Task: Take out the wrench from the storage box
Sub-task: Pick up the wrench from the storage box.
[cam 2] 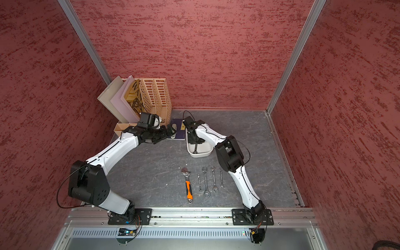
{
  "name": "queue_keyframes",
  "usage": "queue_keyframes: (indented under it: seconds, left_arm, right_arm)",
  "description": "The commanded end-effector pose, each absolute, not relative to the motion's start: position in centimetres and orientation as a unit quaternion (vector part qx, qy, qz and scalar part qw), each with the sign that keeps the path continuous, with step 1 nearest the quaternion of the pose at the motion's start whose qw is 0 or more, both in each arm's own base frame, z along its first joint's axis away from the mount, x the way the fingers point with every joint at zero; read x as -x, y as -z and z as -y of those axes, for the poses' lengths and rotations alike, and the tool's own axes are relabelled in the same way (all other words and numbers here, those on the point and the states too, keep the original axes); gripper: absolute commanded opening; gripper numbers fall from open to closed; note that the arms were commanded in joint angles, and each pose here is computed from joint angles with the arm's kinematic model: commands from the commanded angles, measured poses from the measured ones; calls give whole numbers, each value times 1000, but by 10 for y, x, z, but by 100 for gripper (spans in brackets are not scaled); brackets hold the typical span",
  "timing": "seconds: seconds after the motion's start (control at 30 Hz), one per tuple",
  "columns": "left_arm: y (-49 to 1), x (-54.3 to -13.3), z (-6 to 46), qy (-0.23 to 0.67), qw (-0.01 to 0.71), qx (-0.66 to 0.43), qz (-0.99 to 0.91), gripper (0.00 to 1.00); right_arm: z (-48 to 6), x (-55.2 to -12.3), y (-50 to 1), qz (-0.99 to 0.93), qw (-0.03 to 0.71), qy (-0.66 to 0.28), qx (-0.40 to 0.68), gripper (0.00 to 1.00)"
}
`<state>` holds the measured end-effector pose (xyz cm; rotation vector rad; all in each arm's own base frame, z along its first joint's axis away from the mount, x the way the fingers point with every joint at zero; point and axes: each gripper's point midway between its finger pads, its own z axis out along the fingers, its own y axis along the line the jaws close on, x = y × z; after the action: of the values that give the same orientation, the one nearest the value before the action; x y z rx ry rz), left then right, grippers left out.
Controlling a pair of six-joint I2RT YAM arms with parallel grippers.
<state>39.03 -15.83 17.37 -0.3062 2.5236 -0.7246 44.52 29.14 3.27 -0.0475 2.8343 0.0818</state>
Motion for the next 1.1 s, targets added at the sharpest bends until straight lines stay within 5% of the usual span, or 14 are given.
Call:
queue_keyframes:
  seconds: [0.0, 0.47, 1.07]
  left_arm:
    - [-179, -392, 156, 270, 255, 114, -921, 100]
    - [-178, -393, 155, 269, 256, 115, -921, 100]
    - [-180, -393, 153, 269, 259, 117, -920, 100]
  right_arm:
    - [-287, -449, -25, -988, 152, -14, 15, 32]
    - [-276, -447, -9, -989, 149, 13, 6, 17]
    - [-272, -465, -58, -981, 196, 2, 11, 15]
